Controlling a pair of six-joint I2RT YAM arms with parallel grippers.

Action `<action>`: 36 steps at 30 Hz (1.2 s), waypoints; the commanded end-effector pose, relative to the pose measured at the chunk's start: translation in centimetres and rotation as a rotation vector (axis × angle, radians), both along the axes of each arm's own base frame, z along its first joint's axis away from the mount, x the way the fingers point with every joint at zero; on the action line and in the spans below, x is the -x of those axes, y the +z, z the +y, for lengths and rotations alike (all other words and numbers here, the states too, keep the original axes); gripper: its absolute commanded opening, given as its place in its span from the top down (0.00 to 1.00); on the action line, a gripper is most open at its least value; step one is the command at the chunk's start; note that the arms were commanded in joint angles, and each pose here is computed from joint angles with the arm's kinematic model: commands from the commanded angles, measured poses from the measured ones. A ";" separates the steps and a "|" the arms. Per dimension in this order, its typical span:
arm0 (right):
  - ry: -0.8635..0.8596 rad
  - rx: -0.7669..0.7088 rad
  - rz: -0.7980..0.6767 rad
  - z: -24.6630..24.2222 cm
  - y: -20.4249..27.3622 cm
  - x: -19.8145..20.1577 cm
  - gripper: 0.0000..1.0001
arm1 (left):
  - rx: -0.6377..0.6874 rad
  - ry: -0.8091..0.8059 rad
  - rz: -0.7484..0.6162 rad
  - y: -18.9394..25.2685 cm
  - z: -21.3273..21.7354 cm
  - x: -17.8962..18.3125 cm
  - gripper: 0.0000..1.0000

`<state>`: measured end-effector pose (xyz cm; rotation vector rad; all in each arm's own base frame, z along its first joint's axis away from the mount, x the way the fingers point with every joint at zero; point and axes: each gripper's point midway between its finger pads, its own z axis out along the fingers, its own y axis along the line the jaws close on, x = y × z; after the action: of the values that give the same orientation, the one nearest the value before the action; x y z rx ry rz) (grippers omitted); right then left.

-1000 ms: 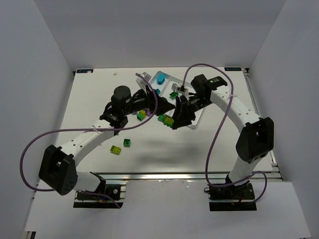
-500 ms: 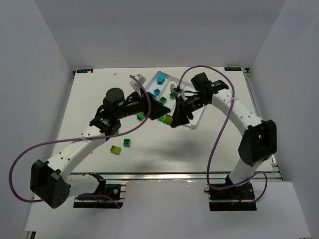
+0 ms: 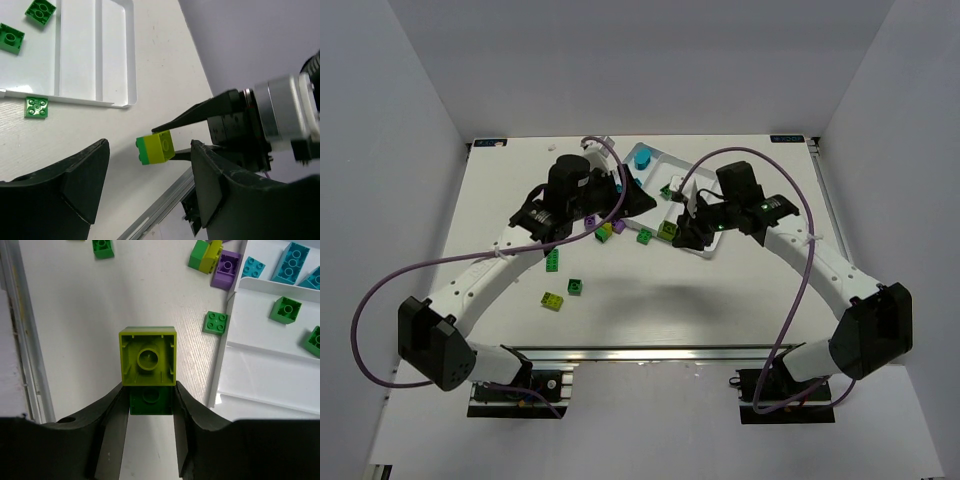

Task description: Sort the legos into containers by color

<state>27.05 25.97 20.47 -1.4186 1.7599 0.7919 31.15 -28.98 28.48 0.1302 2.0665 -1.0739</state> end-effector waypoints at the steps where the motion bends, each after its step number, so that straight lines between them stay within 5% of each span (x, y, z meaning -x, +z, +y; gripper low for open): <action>1: 0.008 0.000 -0.165 0.2 1.0 -1.3 1.00 | -0.042 0.003 0.024 0.5 0.0 -0.2 0.25; 11: 0.043 -0.002 -0.156 0.7 1.1 -1.2 1.00 | -0.083 -0.047 0.064 -0.8 0.0 0.9 0.29; 14: -0.095 0.009 -0.361 -0.3 1.9 -4.0 1.00 | -0.085 0.022 0.156 -1.3 0.6 0.8 0.28; 19: -0.264 0.015 -0.649 -1.6 4.7 -7.8 1.00 | 0.099 0.124 0.364 -2.3 -0.5 1.2 0.27; 26: -0.303 0.036 -0.944 -2.1 7.7 -9.8 1.00 | 0.301 0.190 0.418 0.9 -2.6 -1.6 0.25; 30: -0.260 0.034 -1.050 -1.9 8.3 -9.2 1.00 | 0.361 0.220 0.487 1.6 -4.0 -3.4 0.24; 36: -0.257 -0.017 -1.026 -1.6 8.8 -8.4 1.00 | 0.429 0.255 0.502 2.3 -4.4 -4.9 0.24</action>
<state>35.83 24.20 25.00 -1.2957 1.1786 -0.0807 35.32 -33.20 27.16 -0.6245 2.2418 -1.3771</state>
